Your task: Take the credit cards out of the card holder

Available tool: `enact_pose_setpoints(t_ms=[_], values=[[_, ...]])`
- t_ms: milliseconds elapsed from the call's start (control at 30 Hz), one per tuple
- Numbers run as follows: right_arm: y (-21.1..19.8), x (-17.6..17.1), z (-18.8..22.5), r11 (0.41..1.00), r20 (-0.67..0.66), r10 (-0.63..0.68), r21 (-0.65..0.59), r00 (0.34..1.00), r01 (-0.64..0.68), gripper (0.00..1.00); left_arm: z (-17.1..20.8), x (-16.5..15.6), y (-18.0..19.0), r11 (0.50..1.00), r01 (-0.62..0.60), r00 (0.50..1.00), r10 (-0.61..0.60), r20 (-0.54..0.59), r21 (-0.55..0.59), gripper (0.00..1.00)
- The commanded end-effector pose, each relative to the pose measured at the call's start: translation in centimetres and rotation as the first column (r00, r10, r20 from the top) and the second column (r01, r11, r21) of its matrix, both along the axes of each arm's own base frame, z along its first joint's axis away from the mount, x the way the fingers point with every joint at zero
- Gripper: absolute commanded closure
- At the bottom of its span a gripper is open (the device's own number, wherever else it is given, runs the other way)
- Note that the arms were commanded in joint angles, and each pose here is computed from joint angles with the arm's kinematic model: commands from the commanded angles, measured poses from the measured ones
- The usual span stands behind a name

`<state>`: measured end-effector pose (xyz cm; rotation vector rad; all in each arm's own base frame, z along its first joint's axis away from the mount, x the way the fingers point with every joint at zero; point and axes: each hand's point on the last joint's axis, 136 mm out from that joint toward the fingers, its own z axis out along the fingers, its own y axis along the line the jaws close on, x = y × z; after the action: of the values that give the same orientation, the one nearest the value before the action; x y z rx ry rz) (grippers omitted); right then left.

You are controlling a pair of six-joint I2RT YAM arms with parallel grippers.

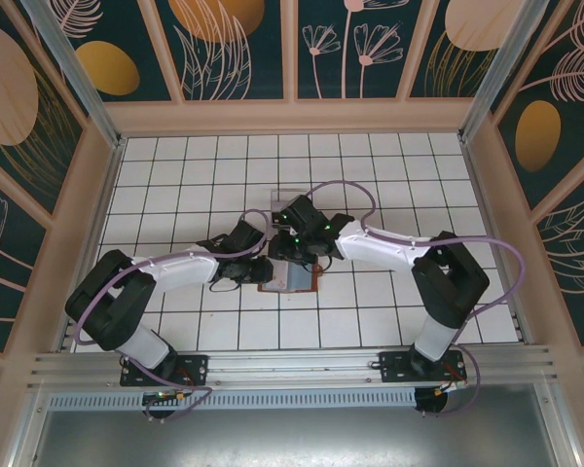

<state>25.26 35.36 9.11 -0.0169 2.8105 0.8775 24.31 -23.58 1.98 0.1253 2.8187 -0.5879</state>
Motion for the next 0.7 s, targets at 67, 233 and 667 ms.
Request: enact_pose_setpoints(t_ms=[67, 233, 667], values=[[1.0, -0.2, -2.2, 0.998, -0.058, 0.011, 0.058, 0.998, -0.008, 0.6, -0.9, -1.1, 0.7, 1.0, -0.006, 0.999, 0.007, -0.035, 0.023, 0.72], [0.7, -0.4, -3.8, 0.999, -0.082, 0.008, 0.051, 0.997, -0.004, 0.6, -1.0, -1.2, 0.8, 1.0, -0.008, 0.999, 0.009, -0.036, 0.026, 0.72], [-1.0, -1.9, -5.9, 1.0, -0.129, 0.014, 0.015, 0.992, -0.012, 0.6, -1.0, -1.2, 0.9, 0.999, -0.014, 0.999, 0.015, -0.038, 0.03, 0.71]])
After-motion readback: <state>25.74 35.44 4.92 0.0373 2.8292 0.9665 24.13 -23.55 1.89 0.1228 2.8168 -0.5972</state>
